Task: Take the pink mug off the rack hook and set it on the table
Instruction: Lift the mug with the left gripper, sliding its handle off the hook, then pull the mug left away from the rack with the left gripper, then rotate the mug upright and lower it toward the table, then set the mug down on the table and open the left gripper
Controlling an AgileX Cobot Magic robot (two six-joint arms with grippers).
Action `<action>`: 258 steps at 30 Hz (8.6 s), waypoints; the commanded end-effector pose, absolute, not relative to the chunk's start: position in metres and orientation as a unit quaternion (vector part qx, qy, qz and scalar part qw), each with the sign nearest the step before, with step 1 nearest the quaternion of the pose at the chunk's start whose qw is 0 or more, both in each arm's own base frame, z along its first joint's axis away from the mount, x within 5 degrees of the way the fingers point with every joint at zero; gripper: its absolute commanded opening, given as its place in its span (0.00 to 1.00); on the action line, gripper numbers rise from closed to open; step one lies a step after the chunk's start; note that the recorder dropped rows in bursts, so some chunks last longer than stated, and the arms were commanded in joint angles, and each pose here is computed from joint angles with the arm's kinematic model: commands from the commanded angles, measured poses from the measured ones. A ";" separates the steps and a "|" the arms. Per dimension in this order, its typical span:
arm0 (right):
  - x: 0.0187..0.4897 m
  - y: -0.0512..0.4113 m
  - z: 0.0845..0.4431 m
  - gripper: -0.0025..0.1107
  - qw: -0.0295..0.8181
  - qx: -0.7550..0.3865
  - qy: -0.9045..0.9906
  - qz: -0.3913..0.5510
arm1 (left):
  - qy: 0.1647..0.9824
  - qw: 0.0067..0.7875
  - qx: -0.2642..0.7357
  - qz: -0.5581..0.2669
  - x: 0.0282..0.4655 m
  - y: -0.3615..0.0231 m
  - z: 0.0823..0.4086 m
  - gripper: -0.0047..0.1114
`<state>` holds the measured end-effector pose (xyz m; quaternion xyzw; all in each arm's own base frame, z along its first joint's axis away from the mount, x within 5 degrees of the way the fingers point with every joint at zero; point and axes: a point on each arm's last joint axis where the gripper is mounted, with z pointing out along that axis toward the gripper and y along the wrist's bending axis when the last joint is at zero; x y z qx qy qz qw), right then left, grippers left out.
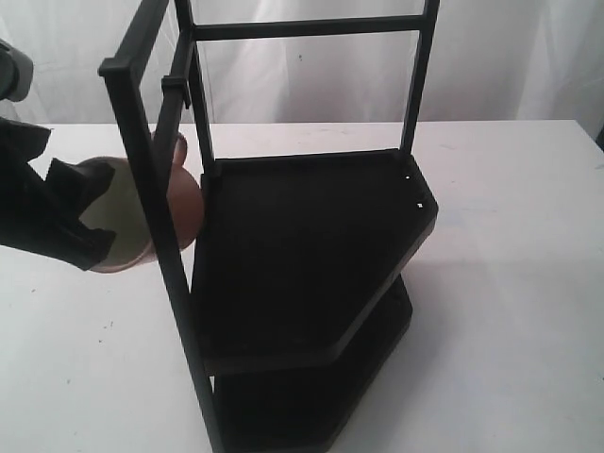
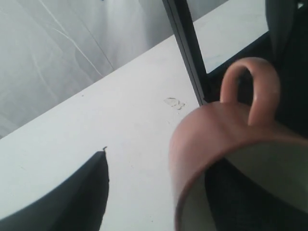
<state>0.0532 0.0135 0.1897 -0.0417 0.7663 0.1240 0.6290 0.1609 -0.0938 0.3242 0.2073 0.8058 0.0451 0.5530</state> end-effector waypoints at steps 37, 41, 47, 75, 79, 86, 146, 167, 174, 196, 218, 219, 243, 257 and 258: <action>0.053 0.014 0.189 0.02 0.629 -0.034 0.766 0.130 | 0.857 0.495 0.143 0.009 0.177 -0.114 0.297 0.53; 0.053 0.014 0.189 0.02 0.628 -0.034 0.766 0.130 | 0.857 0.495 0.143 0.009 0.177 -0.114 0.297 0.52; 0.053 0.014 0.189 0.02 0.628 -0.034 0.766 0.130 | 0.857 0.495 0.146 0.010 0.177 -0.114 0.297 0.27; 0.053 0.014 0.189 0.02 0.628 -0.034 0.766 0.130 | 0.844 0.520 0.110 0.075 0.165 -0.084 0.323 0.04; 0.053 0.014 0.189 0.02 0.628 -0.034 0.766 0.130 | 0.845 0.518 0.104 0.085 0.160 -0.077 0.326 0.04; 0.053 0.014 0.189 0.02 0.628 -0.034 0.766 0.130 | 0.863 0.487 0.091 0.103 0.145 -0.061 0.328 0.04; 0.053 0.014 0.189 0.02 0.627 -0.025 0.767 0.137 | 0.936 0.228 0.253 -0.090 0.113 -0.082 0.353 0.04; 0.053 0.014 0.189 0.02 0.627 -0.024 0.767 0.138 | 0.963 0.177 0.182 -0.085 0.183 -0.037 0.295 0.04; 0.053 0.014 0.189 0.02 0.627 -0.024 0.766 0.138 | 0.973 0.183 0.141 -0.019 0.213 -0.027 0.276 0.04; 0.053 0.014 0.189 0.02 0.627 -0.024 0.767 0.138 | 0.984 0.099 0.145 -0.012 0.289 -0.033 0.228 0.04; 0.053 0.014 0.189 0.02 0.627 -0.024 0.767 0.138 | 0.988 0.053 0.144 -0.014 0.312 -0.036 0.194 0.04; 0.053 0.014 0.189 0.02 0.627 -0.024 0.767 0.138 | 0.988 0.053 0.144 -0.014 0.312 -0.036 0.194 0.04; 0.053 0.014 0.189 0.02 0.625 -0.018 0.767 0.143 | 0.990 0.029 0.137 -0.015 0.315 -0.036 0.179 0.24; 0.053 0.014 0.189 0.02 0.625 -0.018 0.767 0.143 | 0.990 0.030 0.134 -0.019 0.314 -0.037 0.182 0.32; 0.053 0.014 0.189 0.02 0.625 -0.018 0.767 0.143 | 0.990 0.031 0.134 -0.019 0.314 -0.037 0.182 0.32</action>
